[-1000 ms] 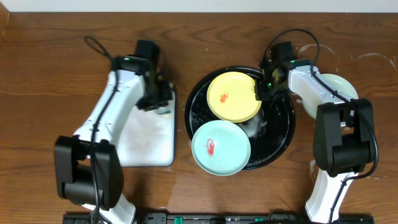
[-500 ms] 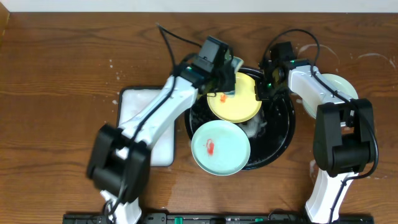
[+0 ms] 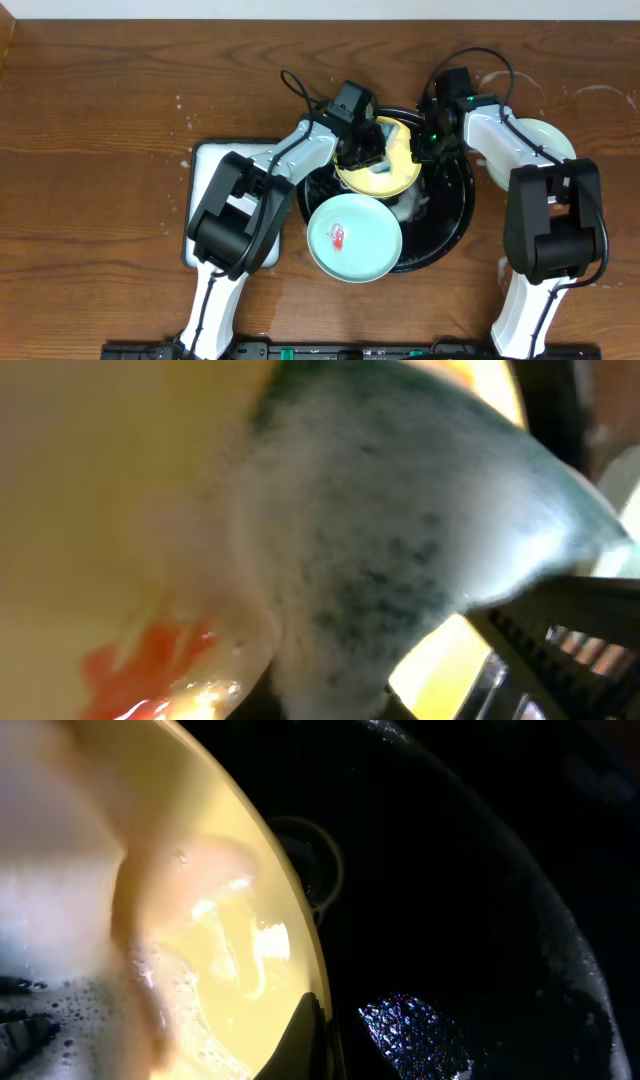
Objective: Clean dirty plates on tray and stack at the side
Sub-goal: 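Scrub the yellow plate with the sponge while the right gripper holds it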
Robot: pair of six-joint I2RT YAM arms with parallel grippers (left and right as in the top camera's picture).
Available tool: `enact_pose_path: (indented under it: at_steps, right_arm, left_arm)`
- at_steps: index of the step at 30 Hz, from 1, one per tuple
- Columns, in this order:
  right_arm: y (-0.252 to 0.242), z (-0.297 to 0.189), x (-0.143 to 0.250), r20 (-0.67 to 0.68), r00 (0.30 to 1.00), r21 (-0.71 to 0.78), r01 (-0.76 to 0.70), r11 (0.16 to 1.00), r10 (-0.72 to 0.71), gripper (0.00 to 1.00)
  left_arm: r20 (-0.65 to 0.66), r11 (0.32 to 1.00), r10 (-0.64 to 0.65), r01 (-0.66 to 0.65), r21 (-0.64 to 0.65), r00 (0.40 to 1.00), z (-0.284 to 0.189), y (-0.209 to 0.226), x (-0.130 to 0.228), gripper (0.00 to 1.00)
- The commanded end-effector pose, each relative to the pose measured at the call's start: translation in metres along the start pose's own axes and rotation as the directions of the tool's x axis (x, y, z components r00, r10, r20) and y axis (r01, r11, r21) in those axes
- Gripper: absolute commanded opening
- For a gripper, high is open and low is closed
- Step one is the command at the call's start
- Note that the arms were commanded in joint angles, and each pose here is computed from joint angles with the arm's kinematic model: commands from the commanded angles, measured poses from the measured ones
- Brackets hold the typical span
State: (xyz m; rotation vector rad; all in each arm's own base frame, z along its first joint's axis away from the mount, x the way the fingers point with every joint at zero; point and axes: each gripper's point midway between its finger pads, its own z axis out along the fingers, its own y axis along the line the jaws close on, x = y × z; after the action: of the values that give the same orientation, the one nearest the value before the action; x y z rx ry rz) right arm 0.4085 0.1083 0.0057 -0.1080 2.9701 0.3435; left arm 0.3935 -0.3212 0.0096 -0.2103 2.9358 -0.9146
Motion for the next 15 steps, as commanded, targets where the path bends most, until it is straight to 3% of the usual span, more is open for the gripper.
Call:
enact_pose_path:
  at_steps: [1, 4, 9, 12, 15]
  right_arm:
    - [0.001, 0.005, 0.009, -0.032, 0.999, 0.022, 0.014, 1.000, -0.014, 0.01]
    - [0.001, 0.005, 0.009, -0.034, 0.999, 0.022, 0.014, 1.000, -0.013, 0.01]
    - [0.001, 0.005, 0.009, -0.035, 0.999, 0.023, 0.014, 1.000, -0.013, 0.01]
    - [0.001, 0.005, 0.010, -0.036, 0.999, 0.023, 0.013, 1.000, -0.013, 0.01]
    - [0.001, 0.005, 0.010, -0.036, 0.999, 0.023, 0.013, 1.000, -0.013, 0.01]
  left_arm:
    - [0.032, 0.936, -0.081, 0.087, -0.341, 0.996, 0.007, 0.090, 0.007, 0.07]
    - [0.065, 0.867, -0.025, 0.054, -0.495, 0.998, -0.015, 0.118, -0.003, 0.07]
    - [0.084, 0.786, 0.079, -0.010, -0.618, 0.993, -0.042, 0.122, -0.019, 0.07]
    - [0.076, 0.781, 0.094, -0.026, -0.624, 0.993, -0.047, 0.112, -0.019, 0.07]
    - [0.047, 0.825, 0.058, -0.021, -0.565, 0.997, -0.036, 0.096, -0.007, 0.07]
